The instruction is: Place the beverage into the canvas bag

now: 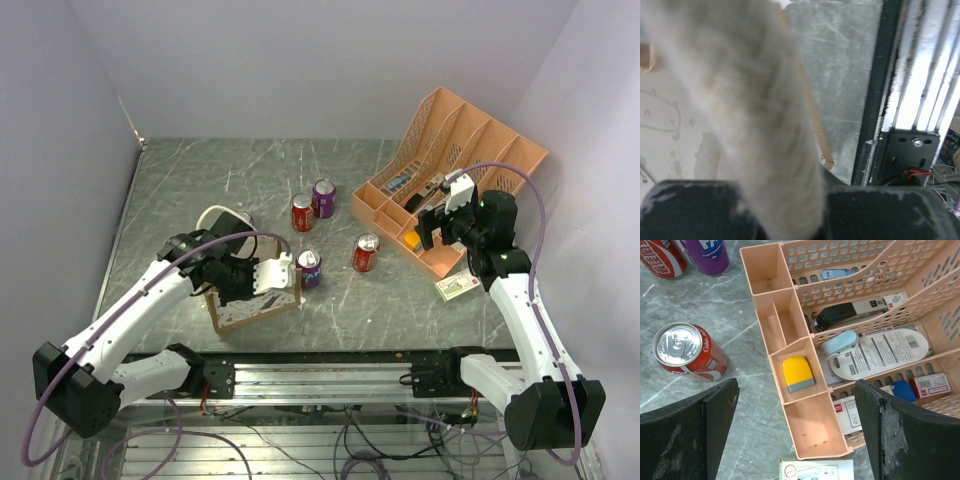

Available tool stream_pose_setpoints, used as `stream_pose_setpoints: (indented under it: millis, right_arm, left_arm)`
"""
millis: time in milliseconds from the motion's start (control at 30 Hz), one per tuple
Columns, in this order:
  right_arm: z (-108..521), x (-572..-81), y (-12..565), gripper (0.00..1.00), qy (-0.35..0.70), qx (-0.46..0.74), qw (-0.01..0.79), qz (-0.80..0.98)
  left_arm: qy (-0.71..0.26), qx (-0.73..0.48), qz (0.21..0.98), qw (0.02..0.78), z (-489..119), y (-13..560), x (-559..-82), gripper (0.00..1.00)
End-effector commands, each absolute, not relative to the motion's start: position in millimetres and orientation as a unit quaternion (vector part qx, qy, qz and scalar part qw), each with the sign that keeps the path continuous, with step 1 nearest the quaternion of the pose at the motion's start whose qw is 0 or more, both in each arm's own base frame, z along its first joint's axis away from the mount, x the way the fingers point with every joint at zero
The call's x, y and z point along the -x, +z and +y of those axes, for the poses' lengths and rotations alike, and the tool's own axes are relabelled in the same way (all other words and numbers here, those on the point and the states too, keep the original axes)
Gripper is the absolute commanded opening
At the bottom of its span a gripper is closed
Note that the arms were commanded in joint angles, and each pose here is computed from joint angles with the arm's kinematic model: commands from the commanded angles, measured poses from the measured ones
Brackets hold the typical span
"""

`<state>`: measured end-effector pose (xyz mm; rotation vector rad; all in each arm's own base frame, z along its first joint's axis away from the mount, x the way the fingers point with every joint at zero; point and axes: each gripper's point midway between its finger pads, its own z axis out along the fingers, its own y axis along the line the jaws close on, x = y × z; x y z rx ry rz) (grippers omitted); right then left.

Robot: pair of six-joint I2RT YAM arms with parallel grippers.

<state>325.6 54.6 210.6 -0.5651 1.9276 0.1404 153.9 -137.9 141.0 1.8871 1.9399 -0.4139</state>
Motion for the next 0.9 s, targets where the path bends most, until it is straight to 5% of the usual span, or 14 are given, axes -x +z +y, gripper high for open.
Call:
stream_pose_setpoints:
  millis: [0,133,467,567,867]
  right_arm:
    - [54.1,-326.2,210.0,1.0,0.053,0.241,0.538,0.806]
    - [54.0,-326.7,209.0,1.0,0.053,0.242,0.536,0.807]
    - [53.5,-326.8,208.4,1.0,0.05,0.243,0.535,0.808]
    - [53.3,-327.7,206.8,1.0,0.051,0.243,0.532,0.809]
    - [53.1,-327.8,205.1,1.0,0.051,0.242,0.529,0.812]
  left_arm:
    - [-0.09,-0.663,0.709,0.226,-134.7,139.4,-182.8,0.1]
    - [-0.064,-0.661,0.715,0.218,-126.7,139.5,-188.4,0.31]
    - [-0.012,-0.634,0.744,0.211,-101.1,156.0,-184.9,0.65]
    - [-0.032,-0.599,0.753,0.271,-113.2,189.3,-188.0,0.99]
    - [-0.047,-0.426,0.783,0.451,-133.4,290.4,-230.3,1.0]
